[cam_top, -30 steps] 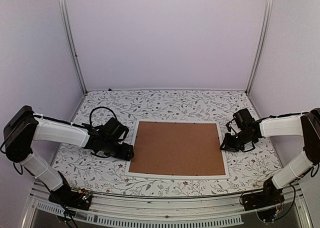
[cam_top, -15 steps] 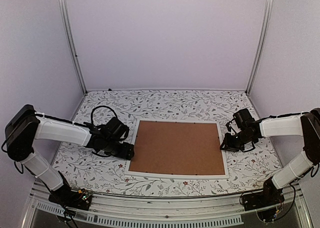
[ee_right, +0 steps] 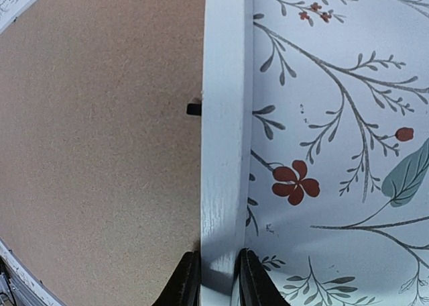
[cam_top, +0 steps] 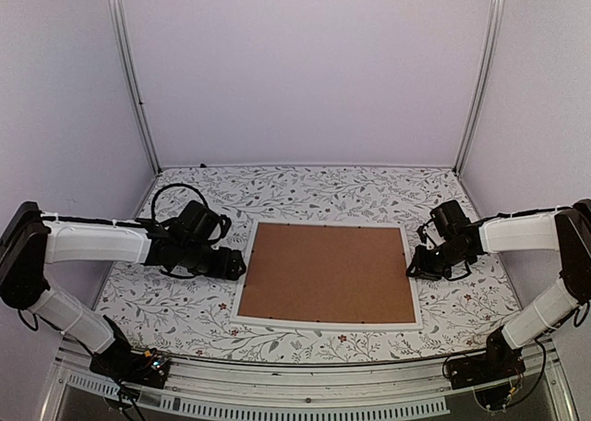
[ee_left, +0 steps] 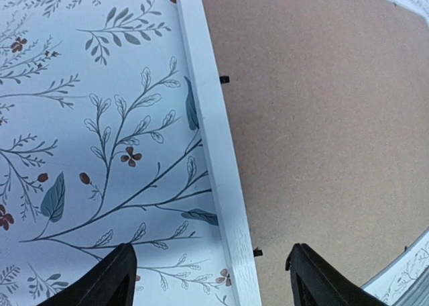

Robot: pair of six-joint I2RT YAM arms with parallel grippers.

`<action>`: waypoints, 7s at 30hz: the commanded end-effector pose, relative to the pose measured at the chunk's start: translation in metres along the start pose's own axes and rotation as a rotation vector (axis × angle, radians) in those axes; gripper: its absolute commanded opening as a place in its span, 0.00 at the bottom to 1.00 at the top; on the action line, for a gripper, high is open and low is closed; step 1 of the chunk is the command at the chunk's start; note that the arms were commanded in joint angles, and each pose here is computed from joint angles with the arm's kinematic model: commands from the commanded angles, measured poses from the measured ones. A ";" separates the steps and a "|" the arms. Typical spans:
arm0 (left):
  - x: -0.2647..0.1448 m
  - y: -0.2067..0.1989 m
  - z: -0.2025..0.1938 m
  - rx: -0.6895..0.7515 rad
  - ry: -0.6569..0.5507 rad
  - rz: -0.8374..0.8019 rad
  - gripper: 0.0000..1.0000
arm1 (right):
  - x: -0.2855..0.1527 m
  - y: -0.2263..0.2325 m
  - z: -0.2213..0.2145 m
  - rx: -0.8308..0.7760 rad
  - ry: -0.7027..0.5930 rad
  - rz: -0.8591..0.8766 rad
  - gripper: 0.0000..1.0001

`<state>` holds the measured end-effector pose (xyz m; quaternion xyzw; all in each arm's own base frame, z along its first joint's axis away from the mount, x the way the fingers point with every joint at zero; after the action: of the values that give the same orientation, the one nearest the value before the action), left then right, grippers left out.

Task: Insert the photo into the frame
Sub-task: Position the photo frame at the center of the board, then pick up the photo frame from the center of the board, then pass from the left arm to the right

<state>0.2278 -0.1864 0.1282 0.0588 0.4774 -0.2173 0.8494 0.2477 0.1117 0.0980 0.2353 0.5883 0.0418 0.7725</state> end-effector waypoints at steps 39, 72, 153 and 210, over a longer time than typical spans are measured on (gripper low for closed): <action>0.029 -0.226 0.018 0.841 -0.116 -0.493 0.94 | -0.006 0.040 0.039 -0.158 -0.064 0.082 0.80; 0.091 -0.249 -0.019 1.066 0.040 -0.261 0.25 | -0.014 0.012 0.003 -0.108 -0.054 0.073 0.99; 0.027 -0.238 0.036 0.925 -0.152 -0.409 0.00 | -0.014 0.000 -0.027 0.078 0.112 0.388 0.76; 0.038 -0.245 0.004 1.063 -0.193 0.094 0.87 | -0.036 0.030 -0.028 0.102 0.264 0.726 0.36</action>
<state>0.1481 -0.4139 0.1158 0.4321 0.2538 -0.4453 0.7420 0.2099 0.1283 0.1087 0.4492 0.5808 0.2611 0.6266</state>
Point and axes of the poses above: each gripper's point midway between its finger pads, its own x axis out along the fingers, its own y axis along the line the jaws close on, z = x × y, the point moved 9 cm from there along -x, back along the fingers, and after that the axes turned 13 degrees about x, right-handed, at the moved point
